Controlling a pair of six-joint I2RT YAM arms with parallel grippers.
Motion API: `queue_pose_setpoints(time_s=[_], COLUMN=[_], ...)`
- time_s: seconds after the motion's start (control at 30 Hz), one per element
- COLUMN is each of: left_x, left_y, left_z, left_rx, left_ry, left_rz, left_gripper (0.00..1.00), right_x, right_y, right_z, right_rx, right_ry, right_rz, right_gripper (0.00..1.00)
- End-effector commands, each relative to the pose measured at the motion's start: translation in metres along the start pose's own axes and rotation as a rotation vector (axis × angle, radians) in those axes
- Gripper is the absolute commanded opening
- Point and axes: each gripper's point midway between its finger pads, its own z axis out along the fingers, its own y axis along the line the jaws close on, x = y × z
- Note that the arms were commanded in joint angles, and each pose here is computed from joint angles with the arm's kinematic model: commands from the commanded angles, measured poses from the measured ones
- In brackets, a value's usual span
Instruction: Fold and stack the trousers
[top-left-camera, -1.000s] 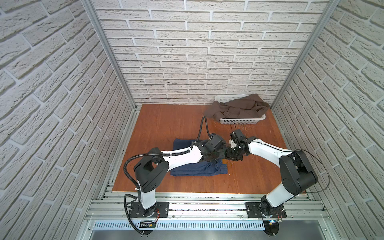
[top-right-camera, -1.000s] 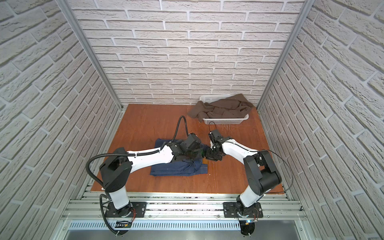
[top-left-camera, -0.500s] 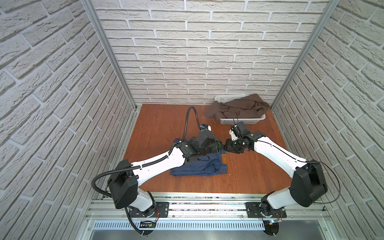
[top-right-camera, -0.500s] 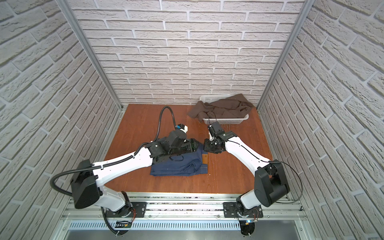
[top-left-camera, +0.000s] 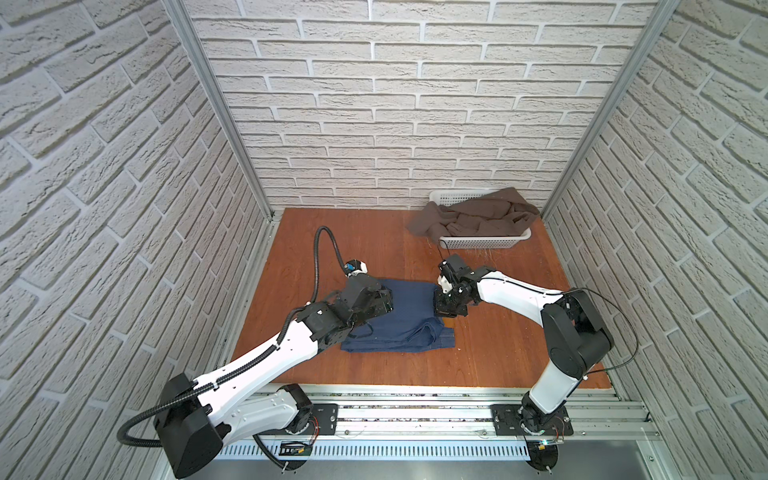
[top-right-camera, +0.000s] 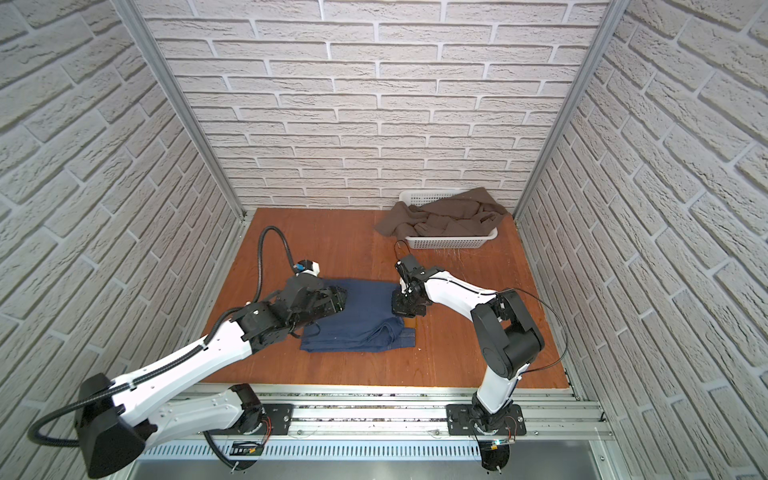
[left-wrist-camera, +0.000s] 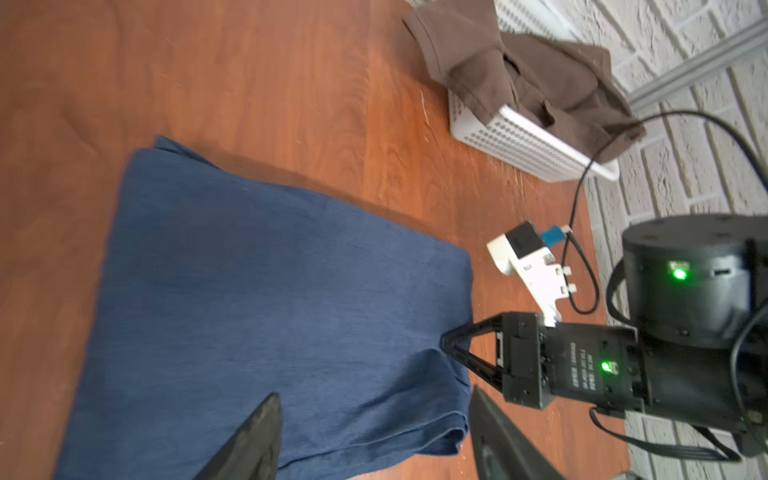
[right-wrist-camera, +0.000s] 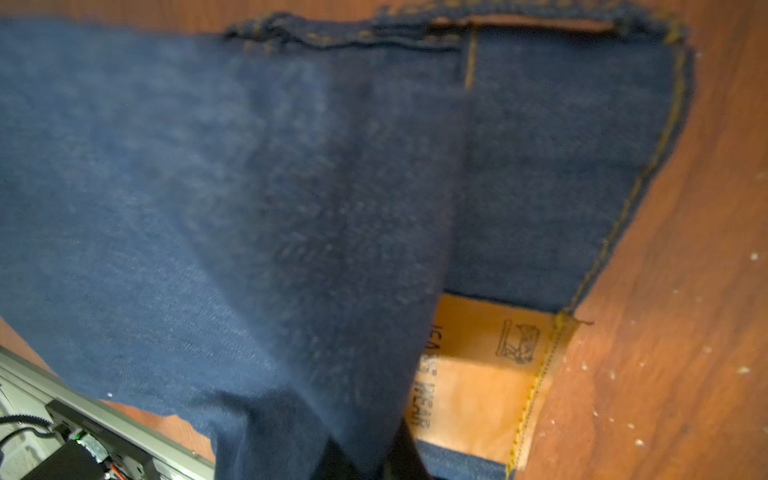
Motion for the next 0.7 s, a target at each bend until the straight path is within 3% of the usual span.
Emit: queue_pose_setpoints(time_s=[0.0,0.2,0.67], left_x=[-0.003,-0.004,0.038], left_y=[0.025,0.039,0.042], left_z=[-0.007,-0.010,0.045], left_rx=[-0.075,-0.115,-0.146], left_ry=[-0.027,-0.018,0.173], left_rz=[0.001,0.015,0.078], left_gripper=[0.70,0.71,0.68], right_x=[-0.017,-0.015,-0.022], right_y=[0.023,0.023,-0.030], right_z=[-0.043,-0.078,-0.062], right_rx=[-0.049,-0.036,0.045], right_ry=[-0.122,-0.172,-0.165], right_rz=[-0.044,-0.076,-0.022], right_gripper=[0.05,0.05,0.06])
